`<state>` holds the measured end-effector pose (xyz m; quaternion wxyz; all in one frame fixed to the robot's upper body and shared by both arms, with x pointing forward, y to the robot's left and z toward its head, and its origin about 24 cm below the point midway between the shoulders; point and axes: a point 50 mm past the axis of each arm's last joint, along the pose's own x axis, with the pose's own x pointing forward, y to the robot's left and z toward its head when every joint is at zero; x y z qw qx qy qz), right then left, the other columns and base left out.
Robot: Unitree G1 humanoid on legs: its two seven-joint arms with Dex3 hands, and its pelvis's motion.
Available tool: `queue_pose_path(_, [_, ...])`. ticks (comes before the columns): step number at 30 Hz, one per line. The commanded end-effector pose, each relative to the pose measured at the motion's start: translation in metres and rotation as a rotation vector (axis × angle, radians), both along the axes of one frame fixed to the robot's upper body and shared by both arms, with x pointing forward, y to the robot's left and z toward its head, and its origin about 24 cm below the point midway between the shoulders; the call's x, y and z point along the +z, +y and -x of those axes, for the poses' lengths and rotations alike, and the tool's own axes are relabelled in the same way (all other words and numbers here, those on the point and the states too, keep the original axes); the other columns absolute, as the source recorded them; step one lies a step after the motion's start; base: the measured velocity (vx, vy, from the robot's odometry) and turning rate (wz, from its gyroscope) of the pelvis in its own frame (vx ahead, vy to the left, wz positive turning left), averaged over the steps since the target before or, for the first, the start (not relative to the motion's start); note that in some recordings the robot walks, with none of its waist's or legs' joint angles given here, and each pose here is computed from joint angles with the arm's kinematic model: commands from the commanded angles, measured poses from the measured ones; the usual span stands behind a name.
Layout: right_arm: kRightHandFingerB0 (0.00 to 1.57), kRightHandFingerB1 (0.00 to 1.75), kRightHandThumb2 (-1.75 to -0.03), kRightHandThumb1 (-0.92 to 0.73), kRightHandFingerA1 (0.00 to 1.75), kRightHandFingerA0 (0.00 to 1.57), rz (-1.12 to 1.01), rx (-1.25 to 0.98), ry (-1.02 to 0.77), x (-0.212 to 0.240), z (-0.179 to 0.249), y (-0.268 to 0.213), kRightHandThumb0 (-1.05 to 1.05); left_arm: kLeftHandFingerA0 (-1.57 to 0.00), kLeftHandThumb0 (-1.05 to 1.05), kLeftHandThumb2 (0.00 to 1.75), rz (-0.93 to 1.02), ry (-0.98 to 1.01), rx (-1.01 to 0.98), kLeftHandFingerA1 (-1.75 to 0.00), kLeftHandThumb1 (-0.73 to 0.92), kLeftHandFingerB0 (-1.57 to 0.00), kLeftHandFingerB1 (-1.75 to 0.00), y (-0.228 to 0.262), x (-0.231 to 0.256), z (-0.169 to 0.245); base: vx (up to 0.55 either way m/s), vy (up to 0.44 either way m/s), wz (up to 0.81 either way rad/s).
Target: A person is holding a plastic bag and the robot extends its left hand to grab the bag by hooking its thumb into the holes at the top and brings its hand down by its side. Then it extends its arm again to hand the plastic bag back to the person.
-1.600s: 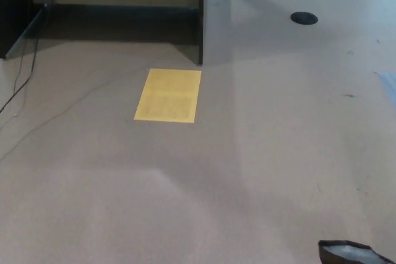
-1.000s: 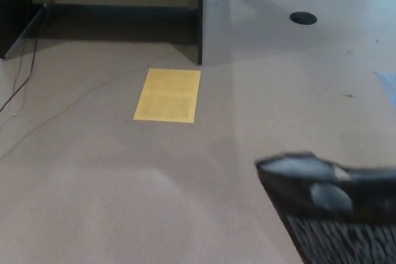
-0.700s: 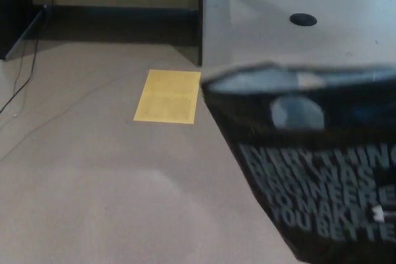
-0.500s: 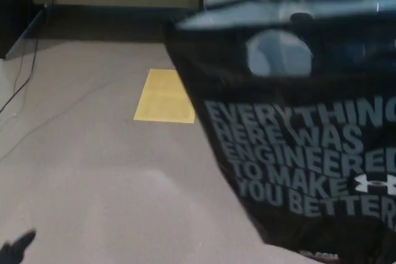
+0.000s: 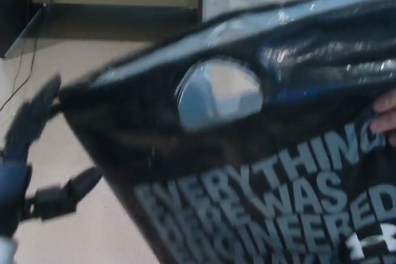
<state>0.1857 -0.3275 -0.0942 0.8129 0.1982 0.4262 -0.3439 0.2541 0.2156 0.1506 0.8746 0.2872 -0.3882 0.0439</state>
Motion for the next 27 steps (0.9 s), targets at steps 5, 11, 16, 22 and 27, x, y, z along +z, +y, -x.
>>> queue_pose_path(5, [0.36,0.38,-0.65,-0.84,0.45,0.47,0.021,-0.035,-0.003,0.006,0.004,-0.013,-0.39,-0.15,-0.68,0.58,-0.105,-0.64,-0.19,-0.26,0.56,0.0,-0.2,-0.074,0.173,0.056,0.0,0.0,0.0])
queue_pose_path(11, [0.35,0.38,-0.64,-0.83,0.46,0.45,0.011,-0.051,-0.017,0.008,-0.002,-0.012,-0.41,-0.01,-0.69,0.83,-0.185,-0.546,-0.323,-0.2,0.45,0.0,-0.13,-0.109,0.158,0.052,0.0,0.0,0.0])
queue_pose_path(16, [0.4,0.42,-0.65,-0.83,0.51,0.53,0.009,-0.048,-0.026,0.009,-0.005,-0.01,-0.42,-0.03,-0.74,0.85,-0.264,-0.458,-0.338,-0.18,0.48,-0.02,-0.13,-0.127,0.142,0.051,0.0,0.0,0.0])
queue_pose_path(22, [0.35,0.38,-0.64,-0.84,0.45,0.48,0.029,-0.013,-0.039,0.013,-0.01,-0.013,-0.39,-0.06,-0.76,0.83,-0.29,-0.295,-0.349,-0.32,0.5,-0.06,-0.21,-0.141,0.116,0.035,0.0,0.0,0.0])
queue_pose_path(27, [0.37,0.38,-0.63,-0.82,0.47,0.49,0.026,-0.017,-0.05,0.016,-0.015,-0.012,-0.38,-0.03,-0.78,0.87,-0.295,-0.21,-0.35,-0.24,0.5,-0.08,-0.19,-0.141,0.106,0.03,0.0,0.0,0.0])
